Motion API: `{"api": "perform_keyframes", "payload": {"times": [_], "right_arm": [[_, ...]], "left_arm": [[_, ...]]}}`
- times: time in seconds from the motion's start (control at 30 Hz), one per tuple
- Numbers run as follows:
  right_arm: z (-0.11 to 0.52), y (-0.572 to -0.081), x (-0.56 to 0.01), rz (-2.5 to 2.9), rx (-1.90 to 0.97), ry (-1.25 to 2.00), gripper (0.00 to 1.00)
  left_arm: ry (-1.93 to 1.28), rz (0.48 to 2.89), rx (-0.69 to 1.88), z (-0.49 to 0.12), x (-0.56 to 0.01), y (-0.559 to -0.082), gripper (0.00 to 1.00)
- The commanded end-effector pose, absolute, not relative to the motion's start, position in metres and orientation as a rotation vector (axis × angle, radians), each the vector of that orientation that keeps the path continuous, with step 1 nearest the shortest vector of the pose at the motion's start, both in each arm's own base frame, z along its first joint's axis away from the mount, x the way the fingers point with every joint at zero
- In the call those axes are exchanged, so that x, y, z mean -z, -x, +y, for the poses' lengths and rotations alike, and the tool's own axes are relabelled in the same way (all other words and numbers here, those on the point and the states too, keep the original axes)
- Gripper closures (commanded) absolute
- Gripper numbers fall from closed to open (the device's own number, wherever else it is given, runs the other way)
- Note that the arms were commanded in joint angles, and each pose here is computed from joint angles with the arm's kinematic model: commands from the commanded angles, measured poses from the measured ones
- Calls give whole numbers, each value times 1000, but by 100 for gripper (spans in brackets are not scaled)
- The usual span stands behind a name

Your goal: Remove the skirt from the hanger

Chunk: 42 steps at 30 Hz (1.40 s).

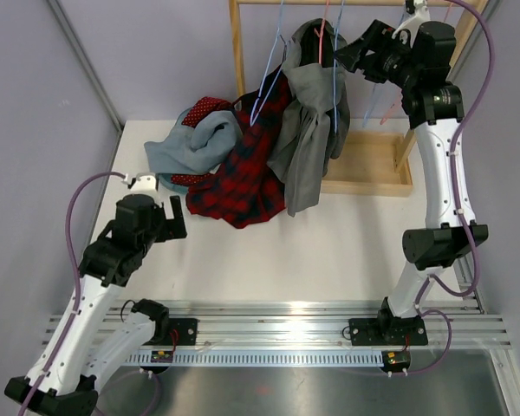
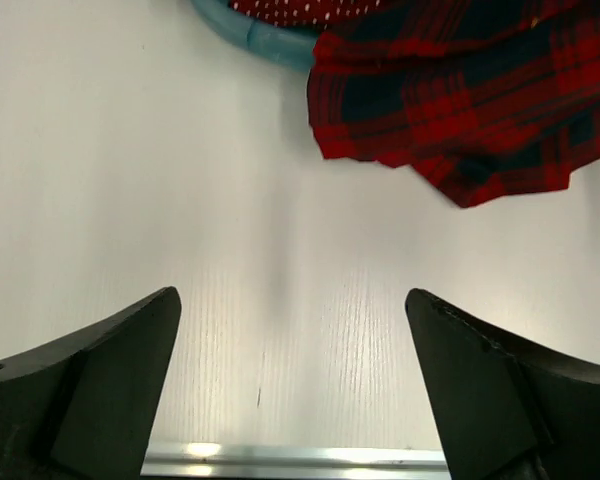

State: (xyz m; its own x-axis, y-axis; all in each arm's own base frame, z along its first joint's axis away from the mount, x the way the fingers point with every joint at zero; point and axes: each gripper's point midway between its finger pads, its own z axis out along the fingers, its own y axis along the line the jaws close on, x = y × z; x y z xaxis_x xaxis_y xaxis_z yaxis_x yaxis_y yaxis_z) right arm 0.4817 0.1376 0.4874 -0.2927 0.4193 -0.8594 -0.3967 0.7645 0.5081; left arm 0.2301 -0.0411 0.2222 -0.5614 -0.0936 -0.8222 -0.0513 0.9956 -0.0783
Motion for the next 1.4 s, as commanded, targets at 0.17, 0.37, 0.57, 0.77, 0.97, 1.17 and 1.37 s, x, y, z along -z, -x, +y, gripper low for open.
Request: {"api": "perform_keyframes", "payload": {"times": [0.17,0.37,0.57,0.77,0.97,1.17,1.37], "right_arm": [[155,-488,-507,1635,-820,11,26],[166,-506,-487,1671,-807,-9,40],[171,-513,-481,1683,-789,-27,55],[165,-511,-483,1680,-749,-38,93],[141,-496,-510,1626,-607,-45,100],[59,-469,-554,1518,-416,-195,100],[37,-428,-558,1510,-395,-209,100]], "left_arm": [[162,2102,42,-33,-227,-224,1],[144,2076,87,-38,-230,-222,1],[141,2071,92,-39,-230,-222,1],[147,2064,93,-38,-230,-221,1],[161,2051,88,-36,-231,-220,1],[176,2043,80,-33,-232,-219,1],[159,2048,75,-34,-234,-220,1]]}}
